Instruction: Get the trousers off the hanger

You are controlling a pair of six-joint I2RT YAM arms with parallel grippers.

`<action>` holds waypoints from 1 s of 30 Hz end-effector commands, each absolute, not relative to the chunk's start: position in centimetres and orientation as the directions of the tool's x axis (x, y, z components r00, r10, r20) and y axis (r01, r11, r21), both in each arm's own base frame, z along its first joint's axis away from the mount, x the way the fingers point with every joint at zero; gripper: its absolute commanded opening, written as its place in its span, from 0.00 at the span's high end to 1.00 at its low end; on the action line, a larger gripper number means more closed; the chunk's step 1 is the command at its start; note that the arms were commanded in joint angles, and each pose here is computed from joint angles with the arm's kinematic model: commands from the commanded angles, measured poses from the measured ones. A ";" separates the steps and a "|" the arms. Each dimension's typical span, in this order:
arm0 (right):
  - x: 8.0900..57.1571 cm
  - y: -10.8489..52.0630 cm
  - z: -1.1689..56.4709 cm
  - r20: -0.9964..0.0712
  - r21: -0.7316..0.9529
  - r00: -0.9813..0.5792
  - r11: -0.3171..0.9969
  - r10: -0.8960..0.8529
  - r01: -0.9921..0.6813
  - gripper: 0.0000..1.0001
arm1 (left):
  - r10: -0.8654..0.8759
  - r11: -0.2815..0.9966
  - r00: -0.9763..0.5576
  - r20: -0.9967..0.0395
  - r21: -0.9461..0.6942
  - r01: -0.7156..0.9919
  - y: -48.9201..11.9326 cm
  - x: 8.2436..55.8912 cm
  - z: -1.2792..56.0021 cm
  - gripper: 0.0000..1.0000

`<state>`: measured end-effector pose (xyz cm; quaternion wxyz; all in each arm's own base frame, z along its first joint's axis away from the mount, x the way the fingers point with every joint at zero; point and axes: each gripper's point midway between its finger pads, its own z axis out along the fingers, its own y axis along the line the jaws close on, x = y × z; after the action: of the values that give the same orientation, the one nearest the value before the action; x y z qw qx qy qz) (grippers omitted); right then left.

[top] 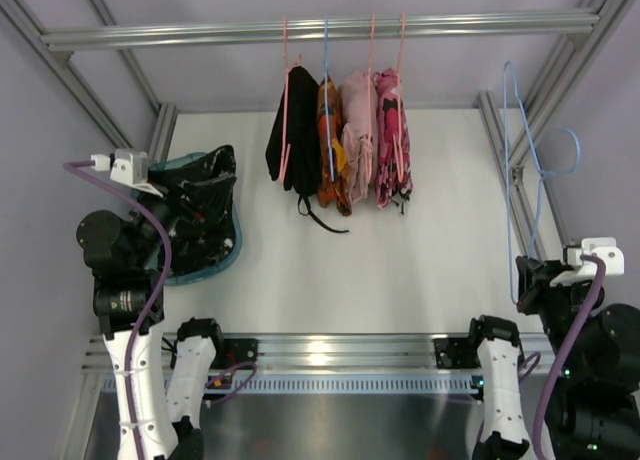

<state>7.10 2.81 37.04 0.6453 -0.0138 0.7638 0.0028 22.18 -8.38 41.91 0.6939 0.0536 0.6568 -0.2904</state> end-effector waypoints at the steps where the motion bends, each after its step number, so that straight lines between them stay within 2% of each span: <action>1: 9.3 0.8 35.7 -0.963 0.019 -0.266 0.997 0.038 0.075 1.00 | -0.312 0.824 -0.049 -0.949 -0.296 0.483 -8.5 22.7 41.1 0.02; 4: 11.2 -0.2 34.8 -0.937 0.025 -0.343 0.994 0.060 0.103 1.00 | -0.316 0.819 -0.071 -0.946 -0.310 0.483 -8.5 23.2 40.8 0.02; 12: 18.3 -1.2 34.0 -0.893 0.022 -0.449 1.000 0.026 0.015 1.00 | -0.322 0.805 -0.125 -0.938 -0.341 0.484 -8.6 24.3 39.8 0.01; 21: 26.3 -3.2 38.8 -0.918 -0.030 -0.394 0.999 -0.044 -0.042 1.00 | -0.256 0.835 -0.159 -0.953 -0.301 0.460 -8.1 25.1 38.6 0.02; 30: 31.2 -4.6 41.2 -0.938 -0.026 -0.345 0.999 -0.034 -0.026 1.00 | -0.204 0.857 -0.154 -0.967 -0.253 0.449 -7.6 25.0 38.0 0.02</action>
<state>29.48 -3.91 36.39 0.5009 -0.0086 0.8653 0.0160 25.40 -7.75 36.33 0.6222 0.0620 0.7318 -0.2710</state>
